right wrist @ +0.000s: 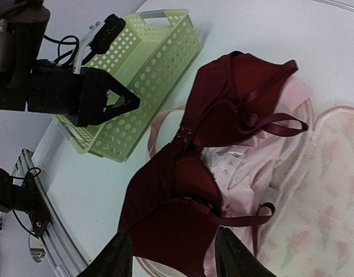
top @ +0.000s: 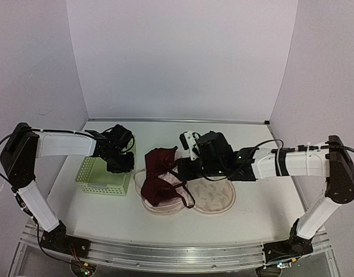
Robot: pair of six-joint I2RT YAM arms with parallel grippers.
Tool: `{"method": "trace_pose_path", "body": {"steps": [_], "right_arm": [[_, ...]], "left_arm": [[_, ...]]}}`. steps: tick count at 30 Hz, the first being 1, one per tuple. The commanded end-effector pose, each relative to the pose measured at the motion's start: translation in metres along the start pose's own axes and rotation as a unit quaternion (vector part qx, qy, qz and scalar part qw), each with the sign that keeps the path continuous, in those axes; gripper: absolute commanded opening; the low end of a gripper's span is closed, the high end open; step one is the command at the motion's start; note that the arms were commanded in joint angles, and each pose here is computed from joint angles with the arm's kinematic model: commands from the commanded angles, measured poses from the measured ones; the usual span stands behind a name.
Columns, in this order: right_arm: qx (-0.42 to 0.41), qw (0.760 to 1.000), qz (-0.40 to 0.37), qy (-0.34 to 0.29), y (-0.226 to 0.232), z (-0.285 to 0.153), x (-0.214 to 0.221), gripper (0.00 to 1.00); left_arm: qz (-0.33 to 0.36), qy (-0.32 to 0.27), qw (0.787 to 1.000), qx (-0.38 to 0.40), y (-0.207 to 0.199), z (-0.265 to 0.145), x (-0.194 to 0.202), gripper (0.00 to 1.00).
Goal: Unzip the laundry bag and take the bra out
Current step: Adjust the bin at the center of the board.
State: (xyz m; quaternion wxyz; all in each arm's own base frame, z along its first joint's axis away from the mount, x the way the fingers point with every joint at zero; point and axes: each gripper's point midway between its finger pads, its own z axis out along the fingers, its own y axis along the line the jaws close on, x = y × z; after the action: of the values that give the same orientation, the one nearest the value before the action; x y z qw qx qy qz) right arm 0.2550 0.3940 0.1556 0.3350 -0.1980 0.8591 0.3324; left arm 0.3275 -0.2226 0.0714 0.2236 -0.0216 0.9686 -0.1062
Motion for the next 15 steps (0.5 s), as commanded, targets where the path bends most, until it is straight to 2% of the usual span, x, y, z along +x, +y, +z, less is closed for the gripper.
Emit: {"method": "trace_pose_path", "body": {"steps": [1,4,15], "right_arm": [[-0.049,0.999,0.005,-0.009,0.032,0.020,-0.021,0.51],[-0.060,0.998,0.013,0.000,0.040,0.036,-0.024,0.54],[-0.034,0.998,0.052,0.022,0.033,0.094,-0.020,0.64]], "left_arm": [[-0.008,-0.007,1.000,0.003,-0.005,0.001,-0.007,0.14],[-0.005,-0.008,1.000,0.004,-0.007,0.002,-0.008,0.16],[0.015,-0.044,0.997,0.054,-0.030,-0.032,-0.033,0.40]]}}
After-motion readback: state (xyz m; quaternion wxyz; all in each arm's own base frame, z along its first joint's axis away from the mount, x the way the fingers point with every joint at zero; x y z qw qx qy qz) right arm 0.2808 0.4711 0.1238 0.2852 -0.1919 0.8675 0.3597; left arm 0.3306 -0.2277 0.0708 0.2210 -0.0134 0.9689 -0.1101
